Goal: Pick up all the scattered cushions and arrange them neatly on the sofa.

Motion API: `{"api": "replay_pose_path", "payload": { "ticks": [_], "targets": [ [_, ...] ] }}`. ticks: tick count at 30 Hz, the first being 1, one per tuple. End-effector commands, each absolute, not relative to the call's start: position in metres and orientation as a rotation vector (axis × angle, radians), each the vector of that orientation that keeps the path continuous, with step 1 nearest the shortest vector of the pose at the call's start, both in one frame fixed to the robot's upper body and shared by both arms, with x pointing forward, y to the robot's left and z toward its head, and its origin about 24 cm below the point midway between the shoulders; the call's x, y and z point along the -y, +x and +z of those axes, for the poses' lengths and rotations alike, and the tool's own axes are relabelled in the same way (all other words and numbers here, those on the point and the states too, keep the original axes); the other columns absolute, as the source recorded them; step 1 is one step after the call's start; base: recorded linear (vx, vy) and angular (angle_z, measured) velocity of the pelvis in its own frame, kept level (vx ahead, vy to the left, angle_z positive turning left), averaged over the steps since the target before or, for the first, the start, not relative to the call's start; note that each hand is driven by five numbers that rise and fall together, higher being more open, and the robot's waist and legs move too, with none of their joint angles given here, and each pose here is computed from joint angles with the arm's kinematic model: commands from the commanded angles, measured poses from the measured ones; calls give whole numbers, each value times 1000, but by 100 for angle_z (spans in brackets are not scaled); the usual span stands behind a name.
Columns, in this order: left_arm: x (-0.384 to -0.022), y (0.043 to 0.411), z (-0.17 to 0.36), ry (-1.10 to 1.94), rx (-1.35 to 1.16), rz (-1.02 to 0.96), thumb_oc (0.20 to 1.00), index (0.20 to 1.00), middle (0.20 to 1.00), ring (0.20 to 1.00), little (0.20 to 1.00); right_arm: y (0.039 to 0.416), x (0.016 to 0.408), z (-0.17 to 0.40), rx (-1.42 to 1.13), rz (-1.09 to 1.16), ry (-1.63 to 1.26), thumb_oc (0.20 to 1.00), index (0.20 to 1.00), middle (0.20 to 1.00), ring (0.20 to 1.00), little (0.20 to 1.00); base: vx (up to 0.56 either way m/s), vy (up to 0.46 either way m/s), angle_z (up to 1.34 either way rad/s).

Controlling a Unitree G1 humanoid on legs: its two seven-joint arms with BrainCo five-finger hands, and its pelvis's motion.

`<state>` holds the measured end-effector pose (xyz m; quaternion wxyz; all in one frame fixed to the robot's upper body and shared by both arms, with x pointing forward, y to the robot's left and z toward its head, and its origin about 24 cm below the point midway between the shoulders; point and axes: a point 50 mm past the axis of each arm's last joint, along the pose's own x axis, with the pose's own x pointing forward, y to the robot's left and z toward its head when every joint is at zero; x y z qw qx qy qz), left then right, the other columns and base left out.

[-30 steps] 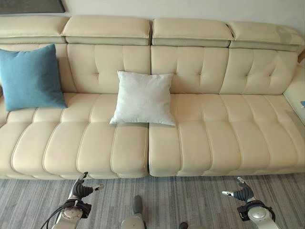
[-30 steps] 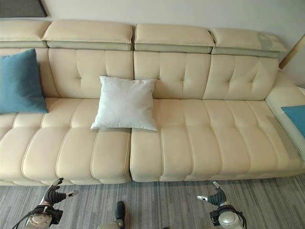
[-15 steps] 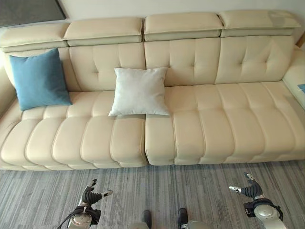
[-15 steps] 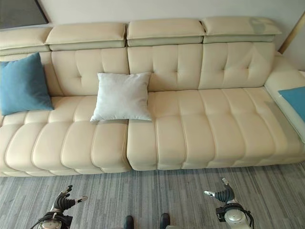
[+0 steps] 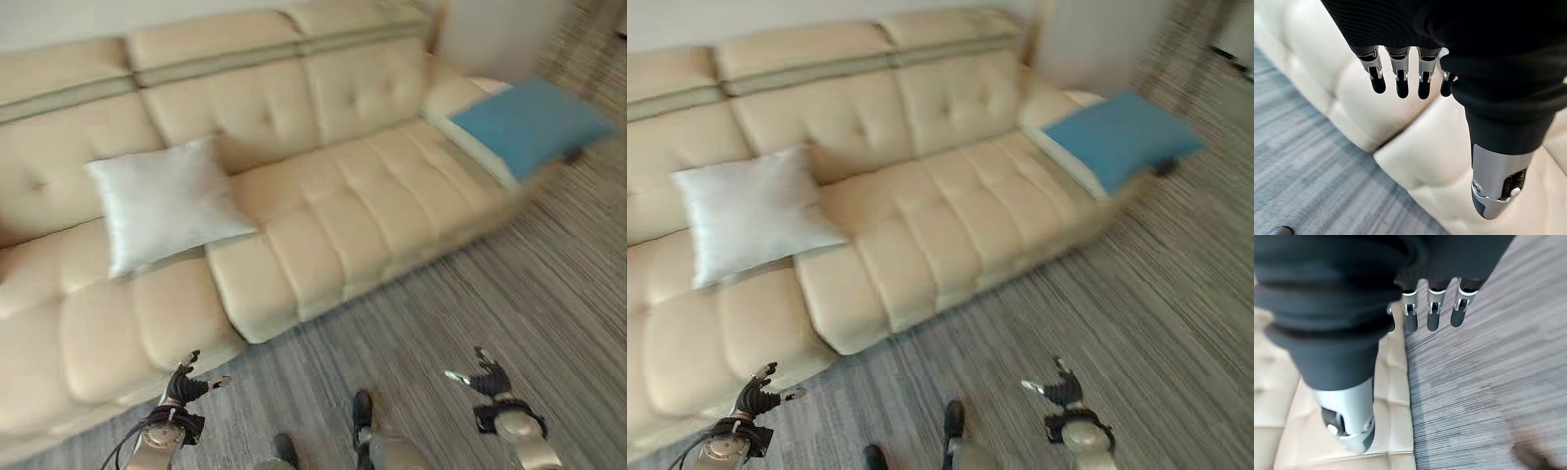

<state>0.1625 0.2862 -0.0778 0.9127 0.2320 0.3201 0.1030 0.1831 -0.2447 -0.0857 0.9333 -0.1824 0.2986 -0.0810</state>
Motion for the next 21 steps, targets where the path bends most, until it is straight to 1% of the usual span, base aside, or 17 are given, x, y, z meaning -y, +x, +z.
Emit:
{"api": "replay_pose_path", "payload": {
  "ticks": [1, 5, 7, 9, 16, 21],
  "targets": [
    [-278, 168, -77, 495, -623, 175, 1000, 1000, 1000, 1000, 1000, 185, 270, -74, -583, -222, -450, 1000, 1000, 1000, 1000, 1000, 213, -253, -102],
    [-262, 179, -77, 485, -591, 130, 1000, 1000, 1000, 1000, 1000, 181, 281, -68, -572, -247, -500, 1000, 1000, 1000, 1000, 1000, 158, -226, -45],
    [-255, 185, -75, 475, -563, 118, 1000, 1000, 1000, 1000, 1000, 186, 285, -62, -549, -264, -505, 1000, 1000, 1000, 1000, 1000, 91, -164, -49],
    [-251, 184, -77, 466, -566, 112, 1000, 1000, 1000, 1000, 1000, 189, 283, -61, -535, -253, -513, 1000, 1000, 1000, 1000, 1000, 211, -71, -83],
    [-255, 172, -81, 477, -598, 137, 1000, 1000, 1000, 1000, 1000, 196, 277, -55, -490, -244, -513, 1000, 1000, 1000, 1000, 1000, 388, -6, -106],
    [-264, 166, -83, 488, -624, 167, 1000, 1000, 1000, 1000, 1000, 196, 270, -54, -474, -220, -497, 1000, 1000, 1000, 1000, 1000, 417, 116, -67]
  ]
}}
